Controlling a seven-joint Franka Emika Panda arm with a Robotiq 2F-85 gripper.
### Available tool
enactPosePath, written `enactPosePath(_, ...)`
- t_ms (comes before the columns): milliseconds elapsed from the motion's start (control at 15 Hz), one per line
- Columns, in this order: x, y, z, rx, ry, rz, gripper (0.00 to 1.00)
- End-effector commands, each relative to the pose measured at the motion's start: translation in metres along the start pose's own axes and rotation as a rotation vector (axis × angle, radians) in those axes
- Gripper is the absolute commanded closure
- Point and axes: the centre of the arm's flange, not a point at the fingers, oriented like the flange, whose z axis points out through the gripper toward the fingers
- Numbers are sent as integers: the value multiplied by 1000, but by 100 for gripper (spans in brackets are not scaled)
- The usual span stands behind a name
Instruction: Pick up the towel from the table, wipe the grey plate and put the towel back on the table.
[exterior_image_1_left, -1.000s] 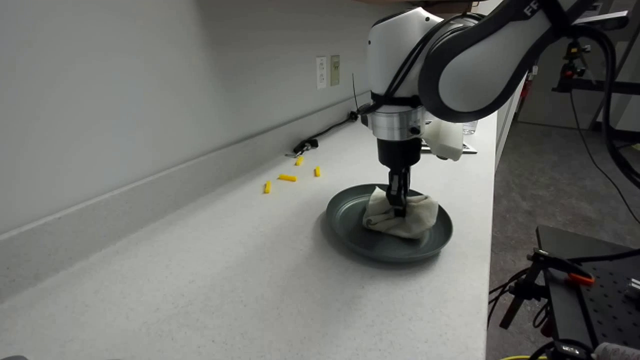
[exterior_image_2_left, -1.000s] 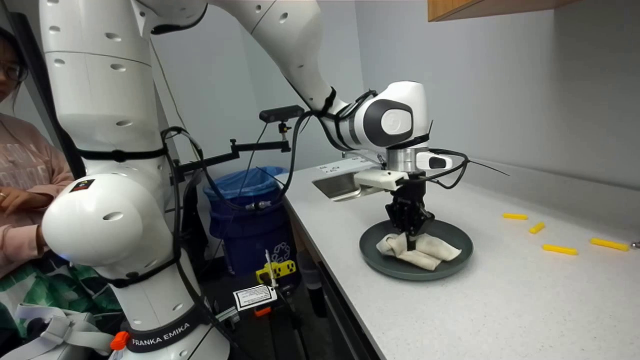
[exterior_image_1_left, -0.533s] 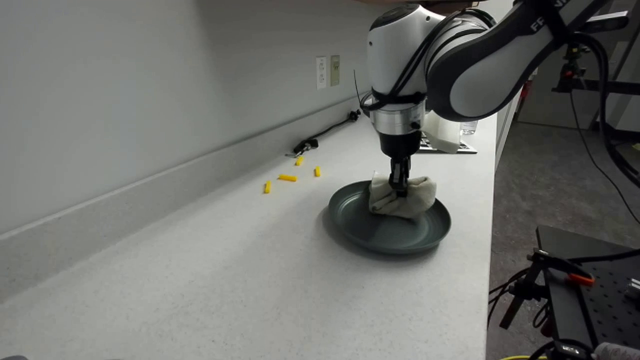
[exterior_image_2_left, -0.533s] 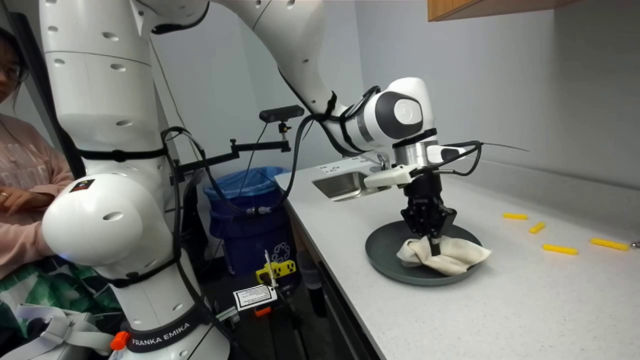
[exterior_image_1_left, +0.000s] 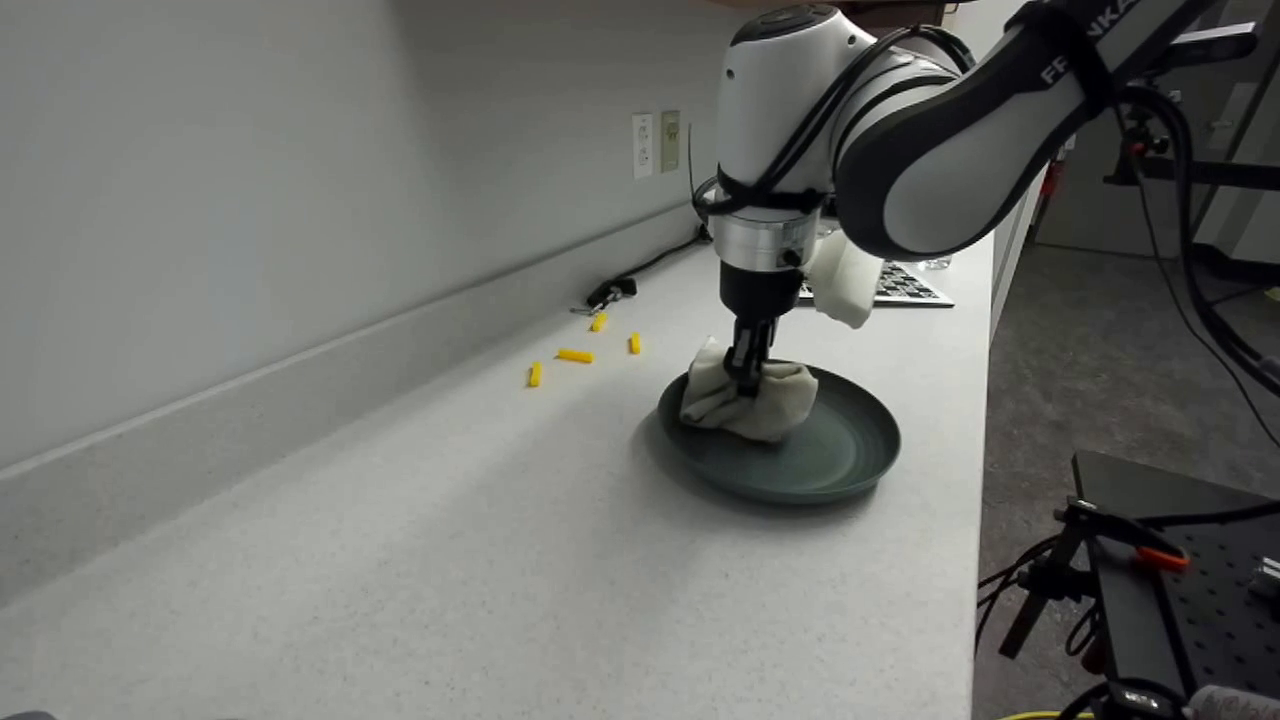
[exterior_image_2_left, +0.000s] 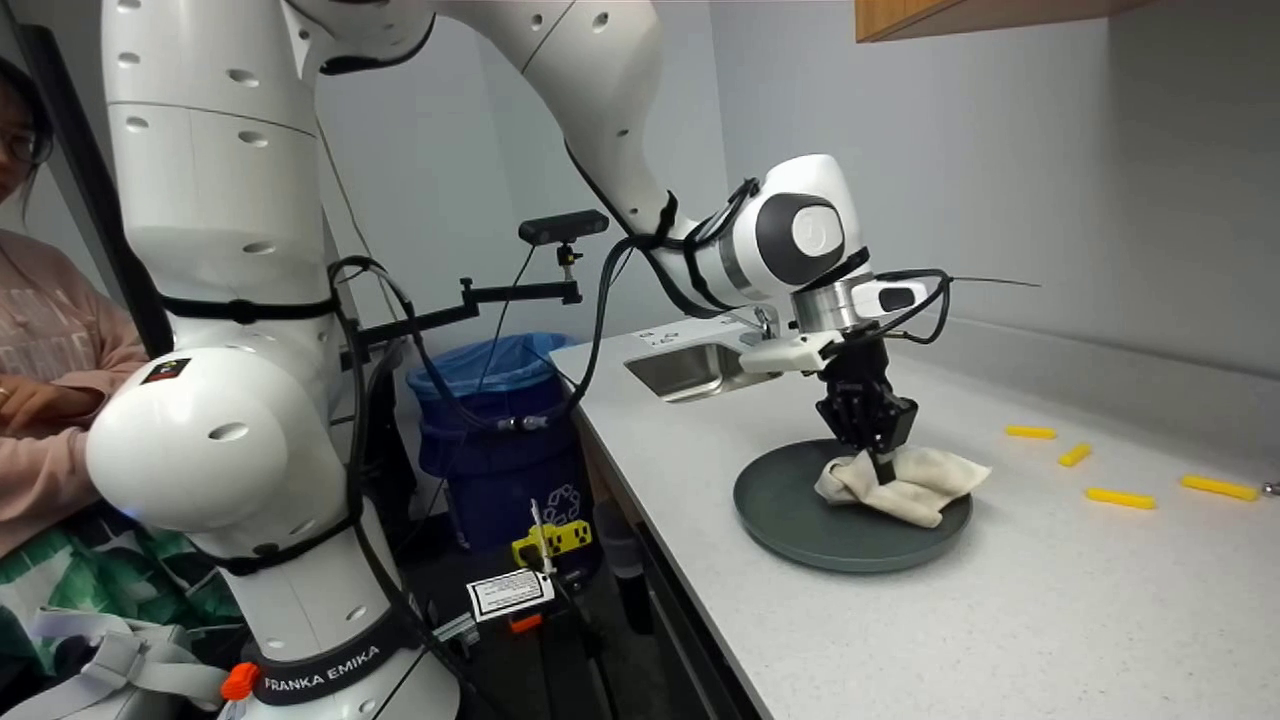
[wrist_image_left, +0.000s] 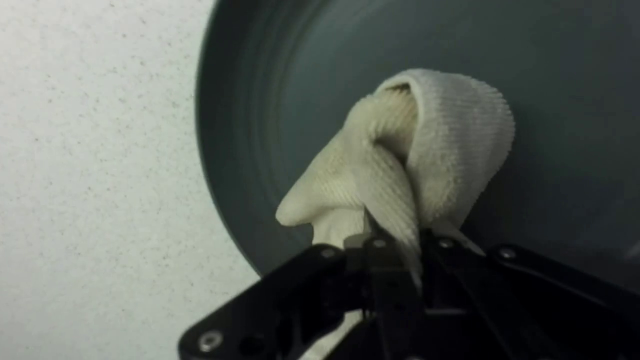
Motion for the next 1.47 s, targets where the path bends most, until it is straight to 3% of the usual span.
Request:
enactPosePath(0,2,-23,-6,119,17,49,97)
enactPosePath(133,-3,-35,-12,181,-1,61,97)
enactPosePath(267,-9,-38,-16,191,-20,46,97)
enactPosePath(667,-30,-12,-24,128,-139,45,97)
enactPosePath(1000,-35,24,-29,31,-246,91,97)
enactPosePath(1200,-31,43,-24,-102,-253,74,97)
enactPosePath(1400,-23,51,-14,-167,-209,66,97)
